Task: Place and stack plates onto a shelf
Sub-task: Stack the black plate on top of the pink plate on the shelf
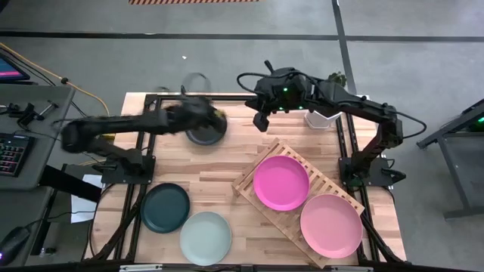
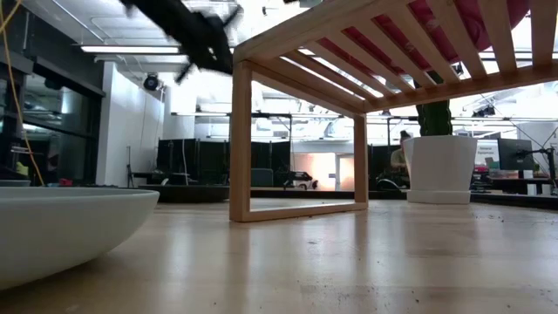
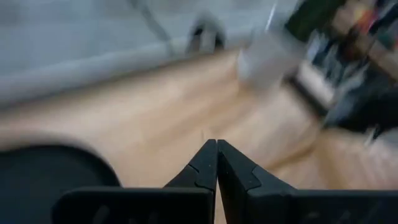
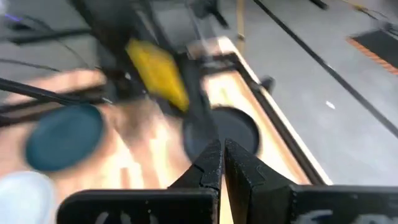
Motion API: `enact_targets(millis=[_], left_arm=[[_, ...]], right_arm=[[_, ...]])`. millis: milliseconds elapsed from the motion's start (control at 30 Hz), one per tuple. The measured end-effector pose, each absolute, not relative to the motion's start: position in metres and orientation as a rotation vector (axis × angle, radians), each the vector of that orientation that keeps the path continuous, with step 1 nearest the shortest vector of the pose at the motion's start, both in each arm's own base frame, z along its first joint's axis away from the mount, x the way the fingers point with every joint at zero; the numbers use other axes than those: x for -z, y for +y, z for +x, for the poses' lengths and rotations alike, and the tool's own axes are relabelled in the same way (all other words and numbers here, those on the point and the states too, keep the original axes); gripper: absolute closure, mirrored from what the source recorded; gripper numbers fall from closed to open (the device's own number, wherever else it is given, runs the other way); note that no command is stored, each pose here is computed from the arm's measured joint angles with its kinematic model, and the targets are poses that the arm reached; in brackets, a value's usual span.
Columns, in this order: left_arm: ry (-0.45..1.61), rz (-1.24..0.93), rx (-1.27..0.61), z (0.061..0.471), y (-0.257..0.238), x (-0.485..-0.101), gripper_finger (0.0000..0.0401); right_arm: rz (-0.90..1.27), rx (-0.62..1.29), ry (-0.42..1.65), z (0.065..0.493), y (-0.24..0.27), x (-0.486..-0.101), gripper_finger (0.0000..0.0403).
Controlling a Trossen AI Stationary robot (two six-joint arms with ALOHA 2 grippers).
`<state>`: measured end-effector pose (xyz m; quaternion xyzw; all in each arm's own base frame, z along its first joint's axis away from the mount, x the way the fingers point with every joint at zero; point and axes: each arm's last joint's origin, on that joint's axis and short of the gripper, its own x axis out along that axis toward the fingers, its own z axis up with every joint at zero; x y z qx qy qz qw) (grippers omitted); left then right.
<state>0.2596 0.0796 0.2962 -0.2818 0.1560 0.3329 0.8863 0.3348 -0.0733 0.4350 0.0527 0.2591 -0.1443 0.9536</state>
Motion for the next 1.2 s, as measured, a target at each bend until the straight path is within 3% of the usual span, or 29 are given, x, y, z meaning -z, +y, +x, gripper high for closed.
enact_targets(millis=[200,433,567,800,967,1200], left_arm=[[-0.007,-0.447,-0.628,0.172,0.055,-0.375,0.0401],[-0.207,-0.461,-0.616,0.110,0.033,-0.401,0.0401],[-0.224,-0.464,-0.630,0.104,0.030,-0.402,0.0401],[-0.189,-0.480,-0.605,0.115,0.031,-0.399,0.0401],[-0.161,-0.509,-0.564,0.124,0.031,-0.396,0.0401],[-0.164,-0.532,-0.551,0.125,0.030,-0.396,0.0401]], right_arm=[[0.114,0.379,0.604,0.350,-0.083,-0.379,0.0403],[0.489,0.286,0.458,0.364,-0.083,-0.290,0.0401],[0.568,0.321,0.451,0.364,-0.084,-0.272,0.0370],[0.527,0.466,0.467,0.397,-0.096,-0.260,0.0249],[0.586,0.621,0.475,0.430,-0.109,-0.231,0.0181],[0.672,0.714,0.532,0.470,-0.134,-0.196,0.0160]])
